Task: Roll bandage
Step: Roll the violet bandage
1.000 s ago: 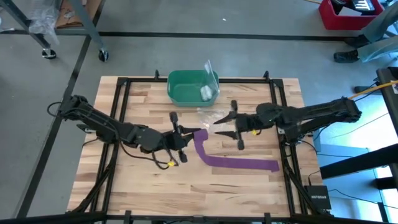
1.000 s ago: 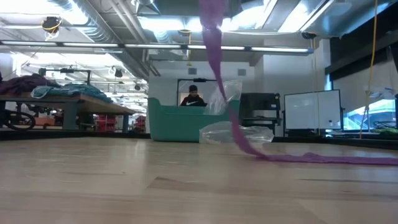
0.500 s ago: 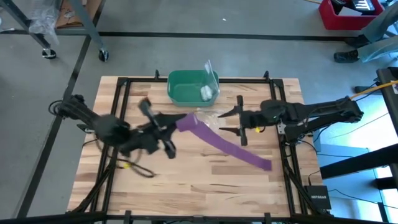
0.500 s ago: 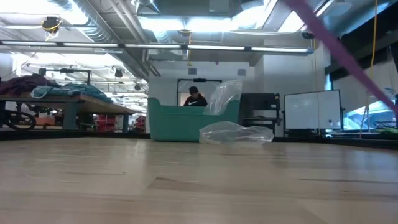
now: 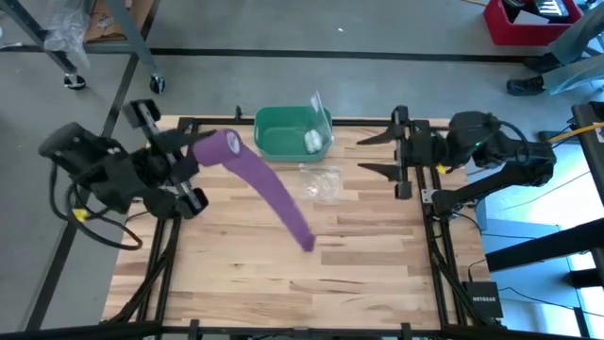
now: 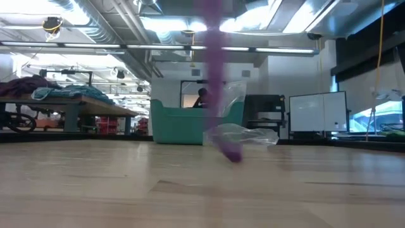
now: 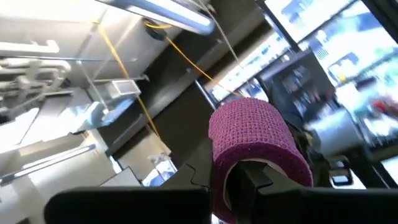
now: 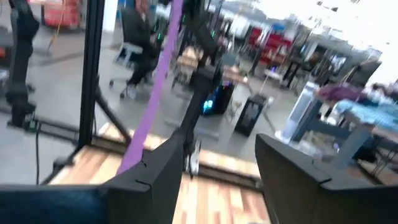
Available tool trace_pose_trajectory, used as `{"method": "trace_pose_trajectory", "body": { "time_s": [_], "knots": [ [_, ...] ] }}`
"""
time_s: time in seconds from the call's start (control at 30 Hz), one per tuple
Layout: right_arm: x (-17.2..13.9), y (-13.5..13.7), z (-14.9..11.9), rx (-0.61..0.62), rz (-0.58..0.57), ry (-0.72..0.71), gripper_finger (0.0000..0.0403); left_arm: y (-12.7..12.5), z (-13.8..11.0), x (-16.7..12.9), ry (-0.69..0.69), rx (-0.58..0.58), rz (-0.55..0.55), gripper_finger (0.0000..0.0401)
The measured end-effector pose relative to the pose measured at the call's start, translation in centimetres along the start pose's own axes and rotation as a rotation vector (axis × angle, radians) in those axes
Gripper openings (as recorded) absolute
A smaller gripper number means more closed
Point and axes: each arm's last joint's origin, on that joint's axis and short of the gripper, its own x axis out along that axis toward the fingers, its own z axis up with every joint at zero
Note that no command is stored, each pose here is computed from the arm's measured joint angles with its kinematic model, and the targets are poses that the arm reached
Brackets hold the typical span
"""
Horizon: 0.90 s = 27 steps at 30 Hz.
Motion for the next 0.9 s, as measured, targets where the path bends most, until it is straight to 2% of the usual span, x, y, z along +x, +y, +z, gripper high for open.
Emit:
{"method": "trace_pose_trajectory", "body": {
  "time_s": [0.13,0.27,0.37,0.47,0.6,0.73,0.9],
  "knots": [
    [1.0,0.7,-1.9,-0.008,0.041,0.083,0.0205,-2.4,-1.3,0.5,0.068,0.037,-0.085,0.0011],
    [3.1,1.7,-5.4,-0.006,0.051,0.095,0.0205,-5.4,-3.2,0.9,0.126,0.046,-0.127,0.0008],
    [4.5,2.5,-8.3,0.005,0.106,0.06,0.0205,-7.2,-4.6,1.0,0.185,0.068,-0.123,0.0011],
    [5.5,3.3,-11.1,0.023,0.107,0.005,0.0205,-8.8,-6.2,0.9,0.255,0.07,-0.107,0.0011],
    [7.4,4.5,-14.5,0.029,0.121,-0.04,0.0205,-11.1,-8.1,0.8,0.278,0.066,-0.111,0.0012],
    [9.8,5.4,-16.8,0.036,0.129,-0.025,0.0205,-12.5,-9.1,0.7,0.247,0.026,-0.128,0.0012],
    [12.1,6.3,-18.1,0.096,0.27,-0.024,0.0205,-13.1,-9.5,0.5,0.255,-0.007,-0.159,0.0012]
  ]
}}
